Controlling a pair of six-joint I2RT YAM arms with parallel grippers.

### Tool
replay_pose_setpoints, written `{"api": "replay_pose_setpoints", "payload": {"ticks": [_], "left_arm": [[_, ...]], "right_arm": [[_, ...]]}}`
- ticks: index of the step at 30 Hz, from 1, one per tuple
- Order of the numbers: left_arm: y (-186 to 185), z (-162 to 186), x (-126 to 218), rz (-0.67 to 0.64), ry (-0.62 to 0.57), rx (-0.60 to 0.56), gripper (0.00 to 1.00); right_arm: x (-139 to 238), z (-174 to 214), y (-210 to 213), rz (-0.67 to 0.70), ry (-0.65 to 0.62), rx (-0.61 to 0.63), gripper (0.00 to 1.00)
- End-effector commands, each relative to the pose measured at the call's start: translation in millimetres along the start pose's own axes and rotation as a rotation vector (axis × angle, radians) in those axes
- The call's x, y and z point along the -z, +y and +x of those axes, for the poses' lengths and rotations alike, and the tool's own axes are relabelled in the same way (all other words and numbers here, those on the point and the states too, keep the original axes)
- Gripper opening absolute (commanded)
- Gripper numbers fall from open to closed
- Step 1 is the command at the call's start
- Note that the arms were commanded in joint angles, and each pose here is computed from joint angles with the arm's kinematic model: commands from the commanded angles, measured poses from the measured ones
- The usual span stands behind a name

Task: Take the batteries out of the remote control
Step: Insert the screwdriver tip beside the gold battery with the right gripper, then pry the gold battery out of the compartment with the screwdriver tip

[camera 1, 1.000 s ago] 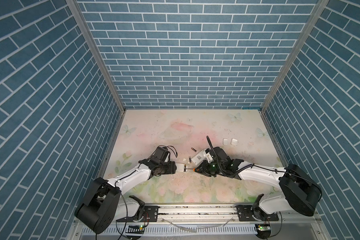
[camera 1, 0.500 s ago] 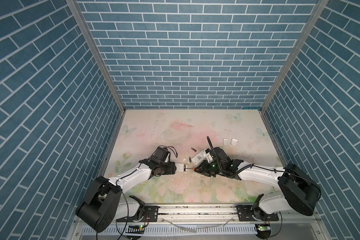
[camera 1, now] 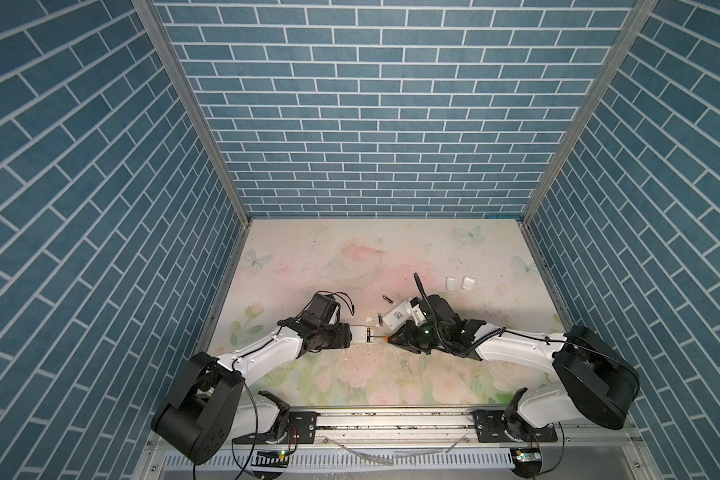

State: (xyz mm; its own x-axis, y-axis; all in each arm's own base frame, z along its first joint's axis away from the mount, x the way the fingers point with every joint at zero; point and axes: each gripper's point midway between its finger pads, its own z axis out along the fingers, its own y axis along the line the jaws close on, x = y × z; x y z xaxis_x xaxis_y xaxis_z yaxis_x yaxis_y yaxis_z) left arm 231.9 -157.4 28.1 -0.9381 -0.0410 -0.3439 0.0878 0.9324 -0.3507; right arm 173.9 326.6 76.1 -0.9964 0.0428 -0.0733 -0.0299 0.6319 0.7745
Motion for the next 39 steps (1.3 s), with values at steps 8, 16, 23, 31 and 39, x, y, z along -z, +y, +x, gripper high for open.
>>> {"api": "replay_pose_setpoints", "payload": {"ticks": [8,16,23,31,39], "left_arm": [[4.7,13.4,-9.1,-0.001,0.049,0.000,0.71],[4.5,12.8,-10.6,0.000,0.050,-0.002,0.71],[6.9,13.9,-14.2,-0.015,0.064,-0.009,0.71],[7.2,14.4,-17.0,-0.017,0.075,-0.006,0.71],[10.9,14.8,-14.8,-0.036,0.068,-0.001,0.71]], "right_arm": [[-11.3,5.1,-5.8,-0.002,0.031,-0.021,0.00],[-13.1,6.1,-8.4,0.005,0.039,-0.021,0.00],[-15.0,7.7,-11.7,0.014,0.050,-0.025,0.00],[-18.4,8.9,-14.5,0.016,0.058,-0.025,0.00],[-17.5,8.4,-6.0,-0.016,0.063,-0.018,0.00]]}}
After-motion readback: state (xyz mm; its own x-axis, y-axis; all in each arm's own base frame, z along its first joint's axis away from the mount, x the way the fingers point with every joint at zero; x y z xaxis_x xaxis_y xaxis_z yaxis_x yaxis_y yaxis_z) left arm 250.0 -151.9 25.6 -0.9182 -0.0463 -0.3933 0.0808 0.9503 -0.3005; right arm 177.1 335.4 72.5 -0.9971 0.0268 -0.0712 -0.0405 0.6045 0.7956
